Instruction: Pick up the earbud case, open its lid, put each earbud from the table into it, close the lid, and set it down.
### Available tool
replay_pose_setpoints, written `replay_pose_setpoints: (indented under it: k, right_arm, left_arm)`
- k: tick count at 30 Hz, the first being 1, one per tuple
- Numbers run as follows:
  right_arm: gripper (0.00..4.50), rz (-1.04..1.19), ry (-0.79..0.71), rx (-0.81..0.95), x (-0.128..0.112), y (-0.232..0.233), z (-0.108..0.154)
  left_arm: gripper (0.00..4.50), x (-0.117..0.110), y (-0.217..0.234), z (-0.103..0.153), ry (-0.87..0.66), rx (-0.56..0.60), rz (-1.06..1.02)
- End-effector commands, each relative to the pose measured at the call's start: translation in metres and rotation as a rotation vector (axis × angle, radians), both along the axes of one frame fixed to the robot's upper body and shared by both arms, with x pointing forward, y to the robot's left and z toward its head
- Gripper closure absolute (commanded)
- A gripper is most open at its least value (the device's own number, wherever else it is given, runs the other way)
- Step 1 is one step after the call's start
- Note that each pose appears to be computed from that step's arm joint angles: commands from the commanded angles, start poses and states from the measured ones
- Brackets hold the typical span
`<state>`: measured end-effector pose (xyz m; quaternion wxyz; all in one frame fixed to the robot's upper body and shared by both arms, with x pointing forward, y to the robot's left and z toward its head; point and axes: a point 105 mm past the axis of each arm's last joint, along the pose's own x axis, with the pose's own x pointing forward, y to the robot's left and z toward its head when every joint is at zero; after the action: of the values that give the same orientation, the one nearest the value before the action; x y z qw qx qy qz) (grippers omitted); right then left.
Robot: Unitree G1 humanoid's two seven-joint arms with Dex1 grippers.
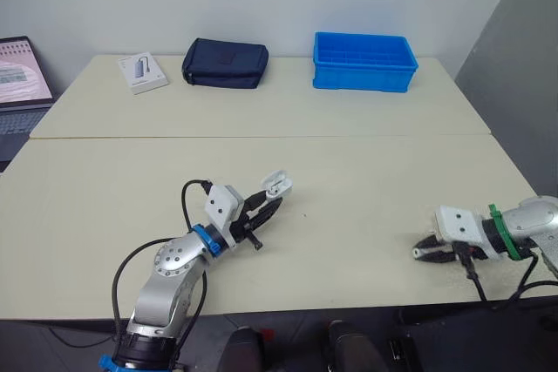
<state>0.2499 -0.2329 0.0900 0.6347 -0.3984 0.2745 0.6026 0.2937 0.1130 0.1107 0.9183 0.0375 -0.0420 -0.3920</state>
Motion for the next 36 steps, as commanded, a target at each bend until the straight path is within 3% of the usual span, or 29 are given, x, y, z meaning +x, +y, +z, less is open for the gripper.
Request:
replay_pose_setpoints:
  k: [1,12,13,22,29,31,36]
  right_arm:
    - [4.12,0.114,-0.017,-0.07,-0.003,-0.007,0.003]
    - [4.12,0.117,0.026,-0.046,-0.002,-0.002,-0.005]
    - [3.39,0.118,0.016,-0.046,-0.001,-0.001,-0.005]
    - [0.19,0.142,-0.057,-0.029,0.006,0.004,0.003]
    - [0.14,0.043,-0.118,-0.073,0.003,0.011,0.036]
    - [0.14,-0.058,-0.144,-0.207,0.003,0.002,0.04]
    - [0.14,-0.155,-0.075,-0.312,-0.015,0.006,0.035]
  left_arm:
    - [3.69,-0.005,-0.005,0.011,-0.042,-0.016,-0.011]
    - [3.69,-0.006,-0.004,0.011,-0.037,-0.013,-0.003]
    - [3.69,-0.006,-0.004,0.011,-0.037,-0.013,-0.003]
    - [3.69,-0.005,-0.007,0.012,-0.036,-0.013,-0.012]
    - [3.69,-0.004,-0.006,0.011,-0.03,-0.009,-0.014]
    - [3.69,-0.004,-0.006,0.01,-0.027,-0.01,-0.012]
    - [3.69,-0.007,-0.009,0.008,-0.016,-0.014,-0.017]
